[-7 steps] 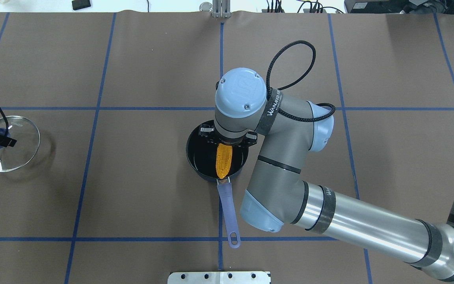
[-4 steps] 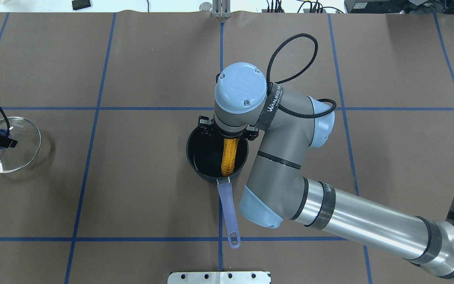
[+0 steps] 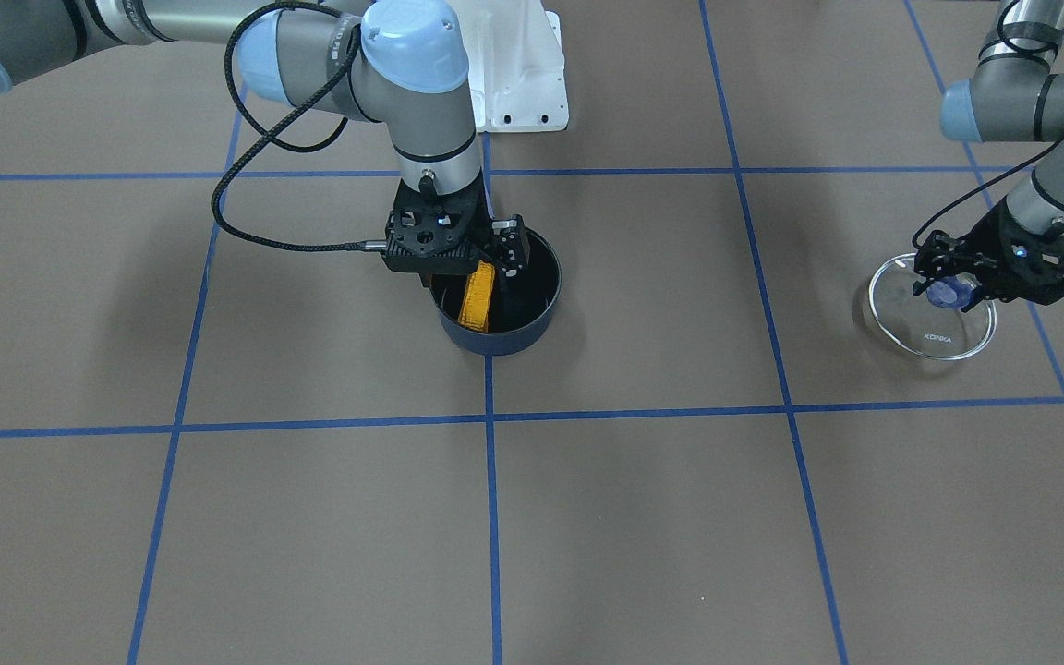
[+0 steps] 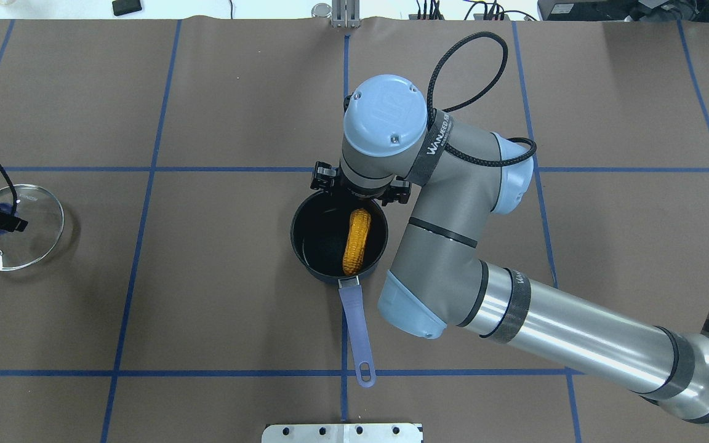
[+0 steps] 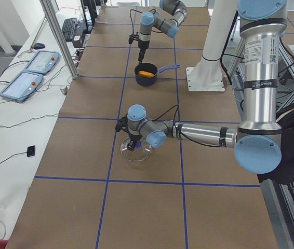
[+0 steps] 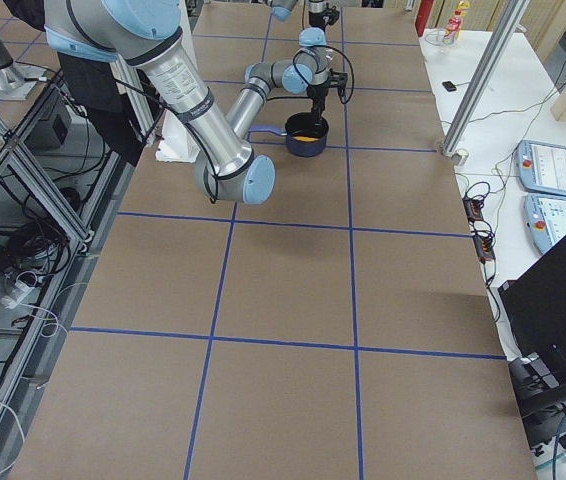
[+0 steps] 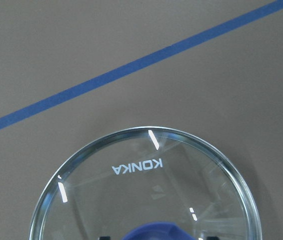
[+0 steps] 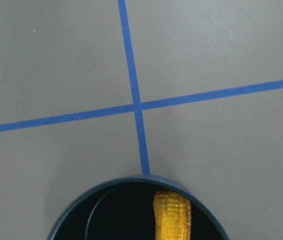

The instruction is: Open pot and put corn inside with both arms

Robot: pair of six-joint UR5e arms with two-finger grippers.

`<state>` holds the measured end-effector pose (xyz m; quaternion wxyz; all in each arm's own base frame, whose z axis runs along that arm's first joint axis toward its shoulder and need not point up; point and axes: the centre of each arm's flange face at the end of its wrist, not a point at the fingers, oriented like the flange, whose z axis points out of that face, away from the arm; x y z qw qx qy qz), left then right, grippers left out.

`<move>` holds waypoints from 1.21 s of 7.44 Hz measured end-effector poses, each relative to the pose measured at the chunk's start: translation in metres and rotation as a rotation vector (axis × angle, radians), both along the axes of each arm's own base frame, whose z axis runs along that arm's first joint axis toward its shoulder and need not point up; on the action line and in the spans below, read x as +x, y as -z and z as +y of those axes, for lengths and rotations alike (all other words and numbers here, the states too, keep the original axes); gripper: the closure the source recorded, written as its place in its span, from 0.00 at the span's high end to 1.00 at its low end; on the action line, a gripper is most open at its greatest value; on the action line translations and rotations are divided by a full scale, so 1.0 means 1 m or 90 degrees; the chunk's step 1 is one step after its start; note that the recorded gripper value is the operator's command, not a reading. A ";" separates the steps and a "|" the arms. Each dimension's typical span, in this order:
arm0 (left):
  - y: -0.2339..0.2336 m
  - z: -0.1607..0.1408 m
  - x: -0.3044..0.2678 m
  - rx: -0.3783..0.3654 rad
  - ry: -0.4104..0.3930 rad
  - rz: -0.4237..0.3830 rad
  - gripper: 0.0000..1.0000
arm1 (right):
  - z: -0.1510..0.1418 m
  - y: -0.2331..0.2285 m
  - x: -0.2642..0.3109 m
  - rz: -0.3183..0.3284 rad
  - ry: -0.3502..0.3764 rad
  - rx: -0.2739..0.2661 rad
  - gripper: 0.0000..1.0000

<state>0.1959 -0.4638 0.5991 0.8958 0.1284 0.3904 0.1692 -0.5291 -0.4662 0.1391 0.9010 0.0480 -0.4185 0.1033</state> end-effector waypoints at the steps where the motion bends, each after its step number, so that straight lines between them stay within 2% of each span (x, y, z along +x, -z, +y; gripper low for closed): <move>1: -0.001 0.000 0.001 0.000 0.000 -0.001 0.56 | -0.003 0.001 0.003 -0.001 -0.002 -0.001 1.00; 3: -0.002 -0.001 0.002 0.000 0.000 -0.003 0.57 | -0.007 0.001 0.007 -0.004 -0.003 -0.004 1.00; 4: -0.002 -0.001 0.003 0.000 -0.001 -0.004 0.63 | -0.007 0.001 0.008 -0.004 -0.003 -0.005 1.00; 7: 0.000 -0.005 0.005 0.002 -0.001 -0.003 0.71 | -0.009 -0.001 0.009 -0.003 -0.003 -0.004 1.00; 8: 0.000 -0.005 0.006 0.002 -0.001 -0.003 0.77 | -0.009 -0.002 0.009 -0.001 -0.002 -0.002 1.00; 9: 0.000 -0.005 0.006 0.003 -0.002 -0.003 0.87 | -0.010 -0.003 0.010 0.000 0.000 -0.001 1.00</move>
